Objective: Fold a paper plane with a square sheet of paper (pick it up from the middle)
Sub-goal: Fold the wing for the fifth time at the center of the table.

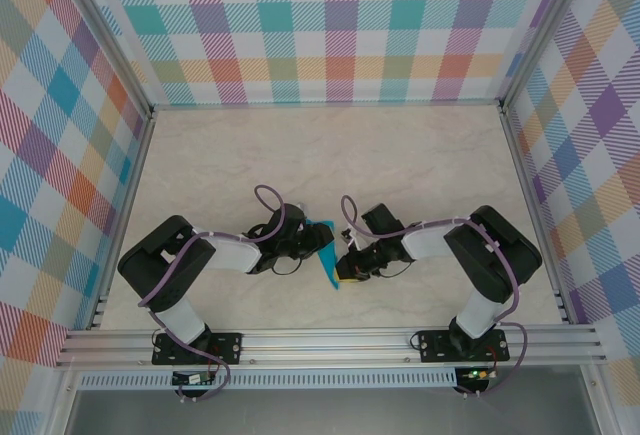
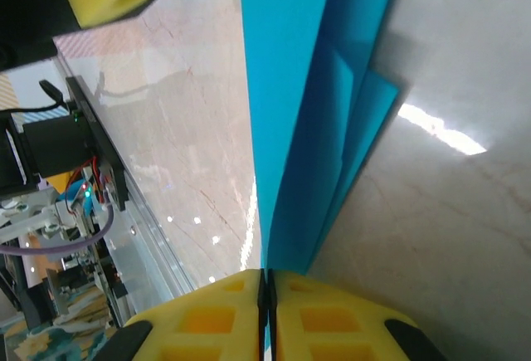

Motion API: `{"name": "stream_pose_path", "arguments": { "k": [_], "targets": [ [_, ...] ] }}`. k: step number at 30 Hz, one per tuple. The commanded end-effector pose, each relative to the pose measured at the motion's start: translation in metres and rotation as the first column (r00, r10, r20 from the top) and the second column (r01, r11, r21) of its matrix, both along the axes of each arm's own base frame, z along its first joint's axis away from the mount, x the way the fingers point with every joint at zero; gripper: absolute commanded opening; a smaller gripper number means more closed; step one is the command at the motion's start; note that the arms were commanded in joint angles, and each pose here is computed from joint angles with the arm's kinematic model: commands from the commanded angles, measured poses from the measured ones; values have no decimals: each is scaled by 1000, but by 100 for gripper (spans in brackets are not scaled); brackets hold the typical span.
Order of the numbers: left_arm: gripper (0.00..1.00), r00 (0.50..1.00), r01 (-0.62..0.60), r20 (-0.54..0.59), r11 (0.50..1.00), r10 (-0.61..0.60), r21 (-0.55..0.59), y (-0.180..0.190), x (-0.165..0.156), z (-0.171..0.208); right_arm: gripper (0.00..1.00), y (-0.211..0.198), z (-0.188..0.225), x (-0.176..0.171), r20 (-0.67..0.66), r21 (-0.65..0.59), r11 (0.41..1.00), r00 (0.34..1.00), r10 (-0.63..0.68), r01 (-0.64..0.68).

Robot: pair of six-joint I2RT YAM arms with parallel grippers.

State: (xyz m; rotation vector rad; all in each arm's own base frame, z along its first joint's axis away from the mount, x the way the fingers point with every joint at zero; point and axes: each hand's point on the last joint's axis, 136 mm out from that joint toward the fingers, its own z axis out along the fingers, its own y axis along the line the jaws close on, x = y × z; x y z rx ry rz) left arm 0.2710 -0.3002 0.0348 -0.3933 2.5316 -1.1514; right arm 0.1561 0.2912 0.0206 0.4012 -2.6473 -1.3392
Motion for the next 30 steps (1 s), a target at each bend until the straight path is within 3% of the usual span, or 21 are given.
{"name": "stream_pose_path", "arguments": {
  "k": [1, 6, 13, 17, 26, 30],
  "targets": [
    [42, 997, -8, -76, 996, 14, 85, 10, -11, -31, 11, 0, -2, -15, -43, 4, 998, 998, 55, -55],
    [41, 997, -13, -81, 996, 20, 87, 11, -11, -32, 7, 2, 1, -17, -19, -48, 996, 997, 77, -78],
    [42, 995, -34, -87, 995, 42, 91, 14, -10, -33, 5, -14, -22, -17, 29, -252, 967, 999, 44, -35],
    [42, 994, -46, -99, 994, 55, 98, 16, -11, -35, 6, -21, -31, -22, 104, -368, 928, 990, 93, -49],
    [42, 994, -41, -94, 995, 50, 90, 15, -11, -30, 28, -13, 13, -7, 266, -266, 963, 963, 37, 36],
    [42, 994, -40, -93, 995, 48, 88, 14, -11, -30, 37, -18, 24, 1, 336, -281, 955, 942, 8, 92]
  ]
}}
